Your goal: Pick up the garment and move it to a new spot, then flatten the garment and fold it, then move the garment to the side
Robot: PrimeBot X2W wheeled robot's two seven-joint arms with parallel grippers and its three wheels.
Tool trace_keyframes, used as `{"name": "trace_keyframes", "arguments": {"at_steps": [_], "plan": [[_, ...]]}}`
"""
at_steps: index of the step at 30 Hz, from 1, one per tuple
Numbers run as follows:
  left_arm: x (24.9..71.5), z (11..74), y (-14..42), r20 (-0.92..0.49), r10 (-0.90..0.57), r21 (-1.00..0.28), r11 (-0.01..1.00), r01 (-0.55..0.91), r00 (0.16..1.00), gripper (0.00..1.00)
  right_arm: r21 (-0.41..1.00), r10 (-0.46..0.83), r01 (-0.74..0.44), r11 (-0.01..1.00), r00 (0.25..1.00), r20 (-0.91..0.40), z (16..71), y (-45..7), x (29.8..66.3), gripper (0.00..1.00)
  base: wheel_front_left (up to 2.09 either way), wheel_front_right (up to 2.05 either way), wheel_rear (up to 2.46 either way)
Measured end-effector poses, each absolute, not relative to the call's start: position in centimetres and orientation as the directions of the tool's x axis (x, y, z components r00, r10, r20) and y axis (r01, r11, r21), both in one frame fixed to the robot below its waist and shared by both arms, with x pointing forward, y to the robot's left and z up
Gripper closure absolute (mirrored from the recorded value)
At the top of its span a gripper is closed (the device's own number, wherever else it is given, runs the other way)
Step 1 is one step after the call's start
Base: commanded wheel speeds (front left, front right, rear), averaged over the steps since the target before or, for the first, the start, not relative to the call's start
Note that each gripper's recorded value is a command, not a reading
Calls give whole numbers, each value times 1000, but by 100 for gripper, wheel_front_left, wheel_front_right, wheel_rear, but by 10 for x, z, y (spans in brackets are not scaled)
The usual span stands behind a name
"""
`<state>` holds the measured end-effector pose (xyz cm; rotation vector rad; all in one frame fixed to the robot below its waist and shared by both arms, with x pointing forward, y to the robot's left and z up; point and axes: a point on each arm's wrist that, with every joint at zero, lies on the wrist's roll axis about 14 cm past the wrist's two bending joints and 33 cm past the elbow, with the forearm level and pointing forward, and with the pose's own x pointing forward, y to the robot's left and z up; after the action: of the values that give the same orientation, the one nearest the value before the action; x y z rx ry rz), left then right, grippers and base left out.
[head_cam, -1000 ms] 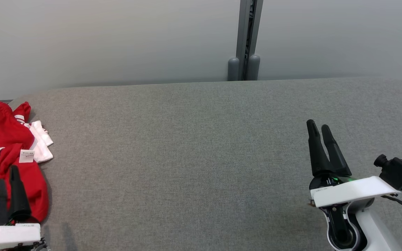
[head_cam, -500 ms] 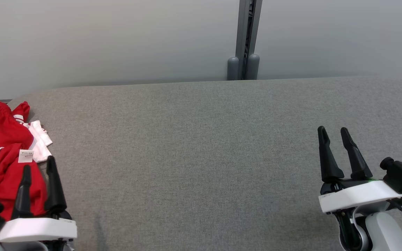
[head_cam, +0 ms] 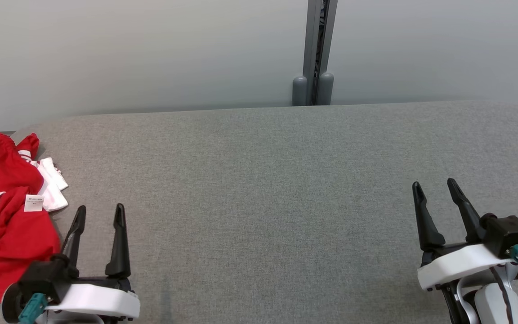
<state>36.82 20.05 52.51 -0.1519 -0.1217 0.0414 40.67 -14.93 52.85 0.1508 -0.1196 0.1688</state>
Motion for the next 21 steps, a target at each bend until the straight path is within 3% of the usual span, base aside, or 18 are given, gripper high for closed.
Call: {"name": "trace_keyframes", "arguments": {"at_steps": [10,21], "plan": [[368,524,179,138,-9,-79,997,20,990,0,7,177,-178,984,981,83,516,-153,403,0,0,0,0],[367,518,176,121,-17,-82,996,27,993,0,-23,202,-201,979,976,80,516,-149,401,0,0,0,0]]}}
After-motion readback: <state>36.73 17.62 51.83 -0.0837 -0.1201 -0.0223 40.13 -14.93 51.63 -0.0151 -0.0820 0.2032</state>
